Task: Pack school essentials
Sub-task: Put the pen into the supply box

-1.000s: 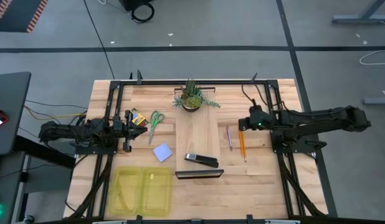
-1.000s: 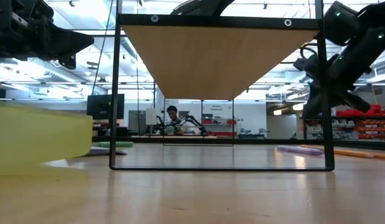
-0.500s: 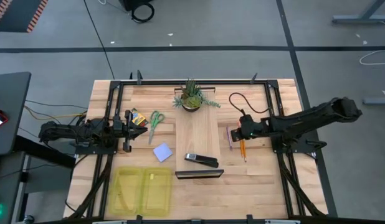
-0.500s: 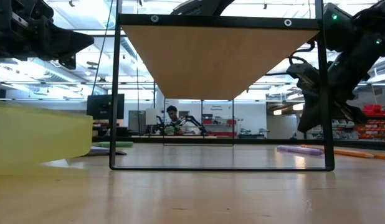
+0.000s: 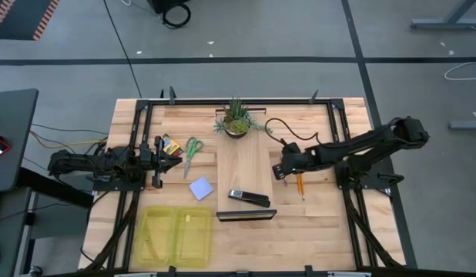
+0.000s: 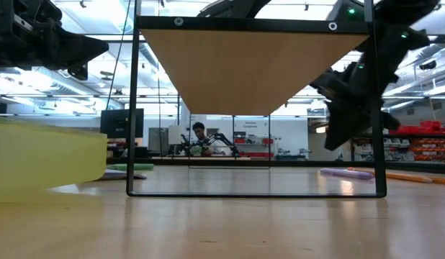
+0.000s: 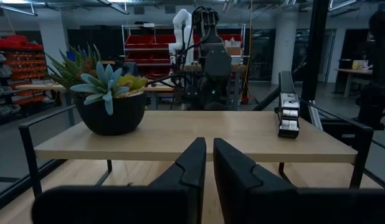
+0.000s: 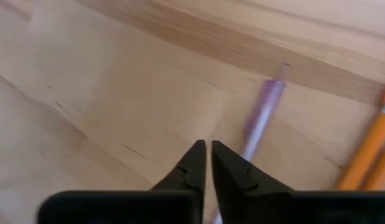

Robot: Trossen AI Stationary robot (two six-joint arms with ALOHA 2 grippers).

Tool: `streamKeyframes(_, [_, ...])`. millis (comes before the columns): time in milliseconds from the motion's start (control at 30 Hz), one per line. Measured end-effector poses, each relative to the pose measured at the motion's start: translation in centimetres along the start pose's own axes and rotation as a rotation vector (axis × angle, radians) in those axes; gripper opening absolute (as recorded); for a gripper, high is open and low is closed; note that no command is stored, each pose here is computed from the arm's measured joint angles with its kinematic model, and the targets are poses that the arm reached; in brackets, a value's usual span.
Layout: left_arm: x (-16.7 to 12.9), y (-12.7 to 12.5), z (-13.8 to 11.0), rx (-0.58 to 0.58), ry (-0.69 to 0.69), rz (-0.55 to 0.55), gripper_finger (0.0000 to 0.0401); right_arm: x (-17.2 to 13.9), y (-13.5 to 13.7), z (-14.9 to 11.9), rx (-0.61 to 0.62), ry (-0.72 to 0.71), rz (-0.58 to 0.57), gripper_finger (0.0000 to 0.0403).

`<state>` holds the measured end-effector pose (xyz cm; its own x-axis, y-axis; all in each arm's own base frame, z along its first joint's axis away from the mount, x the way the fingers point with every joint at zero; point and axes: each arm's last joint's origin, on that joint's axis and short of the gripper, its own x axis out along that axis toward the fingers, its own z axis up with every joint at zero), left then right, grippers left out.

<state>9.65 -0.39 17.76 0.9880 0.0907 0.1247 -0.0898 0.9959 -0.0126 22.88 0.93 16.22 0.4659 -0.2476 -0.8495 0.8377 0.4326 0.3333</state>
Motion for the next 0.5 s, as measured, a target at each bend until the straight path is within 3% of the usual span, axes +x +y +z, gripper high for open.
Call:
streamKeyframes(267, [0.0, 0.0, 0.0, 0.000, 0.000, 0.000, 0.0031, -0.6, 1.0, 0.6, 0.001, 0.038, -0.085, 0.0144])
streamKeyframes(500, [0.0, 0.0, 0.0, 0.000, 0.000, 0.000, 0.0040, -1.6, 0.8, 0.9, -0.009, 0.030, -0.064, 0.0170])
